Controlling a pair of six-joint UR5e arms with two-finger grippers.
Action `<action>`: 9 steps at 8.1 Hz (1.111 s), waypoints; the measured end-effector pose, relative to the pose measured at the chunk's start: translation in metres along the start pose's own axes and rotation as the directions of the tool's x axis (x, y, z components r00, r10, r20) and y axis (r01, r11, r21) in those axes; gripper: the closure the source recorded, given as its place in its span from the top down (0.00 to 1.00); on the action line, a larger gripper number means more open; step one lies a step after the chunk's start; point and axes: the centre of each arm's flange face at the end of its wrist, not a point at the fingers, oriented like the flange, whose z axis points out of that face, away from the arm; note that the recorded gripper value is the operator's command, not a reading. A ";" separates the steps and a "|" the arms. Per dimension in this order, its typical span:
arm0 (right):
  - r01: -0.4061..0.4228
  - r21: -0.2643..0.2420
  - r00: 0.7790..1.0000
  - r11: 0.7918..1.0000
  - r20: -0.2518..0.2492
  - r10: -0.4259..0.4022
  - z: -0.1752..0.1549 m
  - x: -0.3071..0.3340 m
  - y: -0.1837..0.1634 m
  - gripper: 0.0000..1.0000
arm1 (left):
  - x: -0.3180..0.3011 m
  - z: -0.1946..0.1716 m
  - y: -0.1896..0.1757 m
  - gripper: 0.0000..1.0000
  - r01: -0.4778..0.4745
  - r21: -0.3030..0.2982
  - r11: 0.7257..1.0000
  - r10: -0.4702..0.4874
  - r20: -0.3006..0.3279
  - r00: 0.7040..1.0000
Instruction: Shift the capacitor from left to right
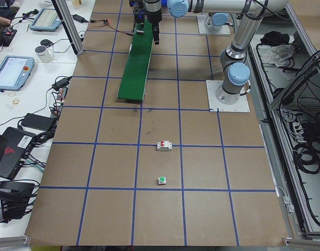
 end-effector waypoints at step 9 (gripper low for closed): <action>0.007 -0.012 1.000 1.000 -0.016 -0.007 0.006 0.004 0.000 0.57 | 0.000 0.000 0.000 1.00 -0.001 0.000 1.000 0.001 0.001 1.000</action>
